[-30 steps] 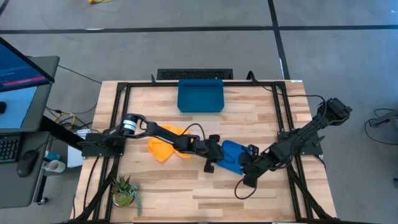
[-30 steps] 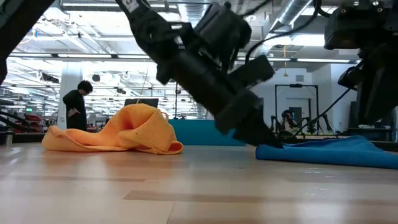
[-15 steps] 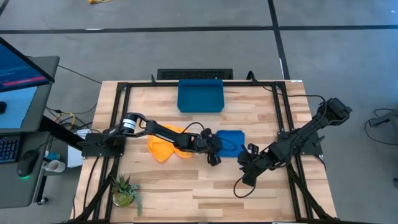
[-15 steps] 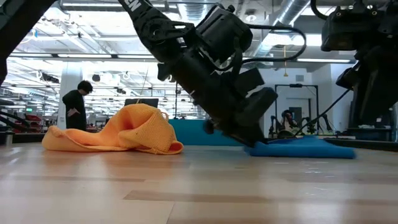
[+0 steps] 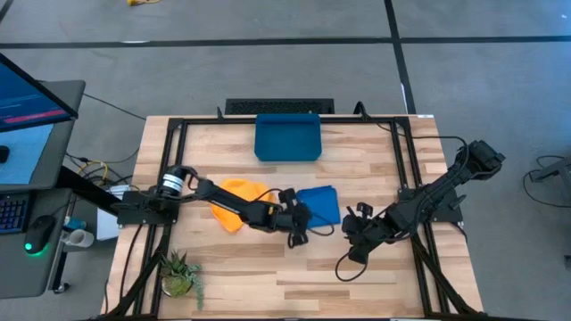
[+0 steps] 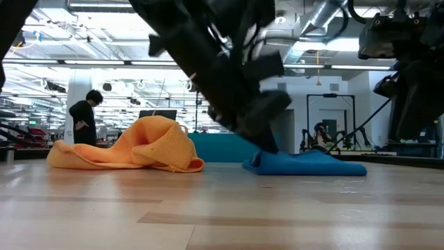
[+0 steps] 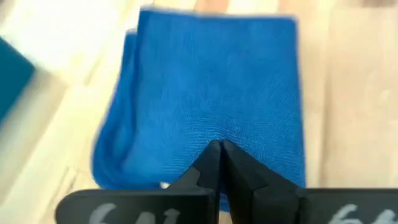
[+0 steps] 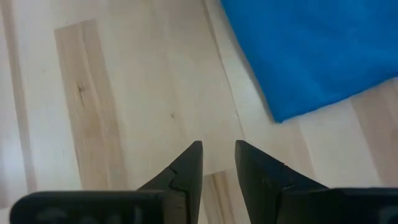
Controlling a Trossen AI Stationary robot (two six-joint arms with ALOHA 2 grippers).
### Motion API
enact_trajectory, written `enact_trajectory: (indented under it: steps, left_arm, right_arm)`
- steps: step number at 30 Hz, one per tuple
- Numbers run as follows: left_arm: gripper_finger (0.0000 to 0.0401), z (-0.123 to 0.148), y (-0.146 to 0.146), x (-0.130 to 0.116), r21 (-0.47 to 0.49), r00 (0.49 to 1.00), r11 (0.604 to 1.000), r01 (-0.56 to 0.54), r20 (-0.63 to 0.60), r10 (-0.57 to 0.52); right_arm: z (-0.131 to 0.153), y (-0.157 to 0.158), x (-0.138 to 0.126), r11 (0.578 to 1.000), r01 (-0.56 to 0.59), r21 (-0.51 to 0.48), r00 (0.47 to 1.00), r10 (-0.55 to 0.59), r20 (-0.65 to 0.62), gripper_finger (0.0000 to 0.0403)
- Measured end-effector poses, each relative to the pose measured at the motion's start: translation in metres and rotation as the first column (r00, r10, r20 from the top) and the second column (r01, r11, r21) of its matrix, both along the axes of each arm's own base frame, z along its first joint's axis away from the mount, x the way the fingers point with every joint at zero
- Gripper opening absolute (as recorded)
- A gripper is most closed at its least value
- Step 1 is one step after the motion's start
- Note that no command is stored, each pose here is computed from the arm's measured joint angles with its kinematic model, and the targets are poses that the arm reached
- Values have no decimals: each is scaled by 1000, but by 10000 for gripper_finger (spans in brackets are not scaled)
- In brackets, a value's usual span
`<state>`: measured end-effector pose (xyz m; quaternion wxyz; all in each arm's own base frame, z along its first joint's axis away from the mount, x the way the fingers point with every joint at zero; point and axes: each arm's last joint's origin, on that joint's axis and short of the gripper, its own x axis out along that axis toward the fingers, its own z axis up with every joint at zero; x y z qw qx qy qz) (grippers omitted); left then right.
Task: Roll microfiber towels into tight, uniform cylinder then place into a basket
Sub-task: Fold the blue microfiber towel
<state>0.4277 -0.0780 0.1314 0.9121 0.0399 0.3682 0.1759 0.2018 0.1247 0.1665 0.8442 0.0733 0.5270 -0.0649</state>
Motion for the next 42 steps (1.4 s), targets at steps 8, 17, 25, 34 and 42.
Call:
enact_trajectory:
  steps: [8,17,25,34,42]
  left_arm:
    - [0,19,-19,-4,36,996,996,78,39,-80]
    - [0,14,-16,-12,25,997,999,47,-61,-45]
    - [0,11,-6,-14,-4,995,1000,20,-100,-21]
    - [67,10,-10,-14,-57,981,990,130,-139,-137]
    - [131,8,-5,-16,-41,972,990,137,-185,-142]
  right_arm:
    - [1,-1,1,997,-34,-74,999,36,27,118]
    - [1,-2,1,990,-67,-125,997,73,38,118]
    - [2,-2,4,992,-58,-114,996,66,64,118]
    - [0,-7,11,994,-25,-103,996,34,81,118]
    - [0,-21,18,992,8,-123,997,1,75,118]
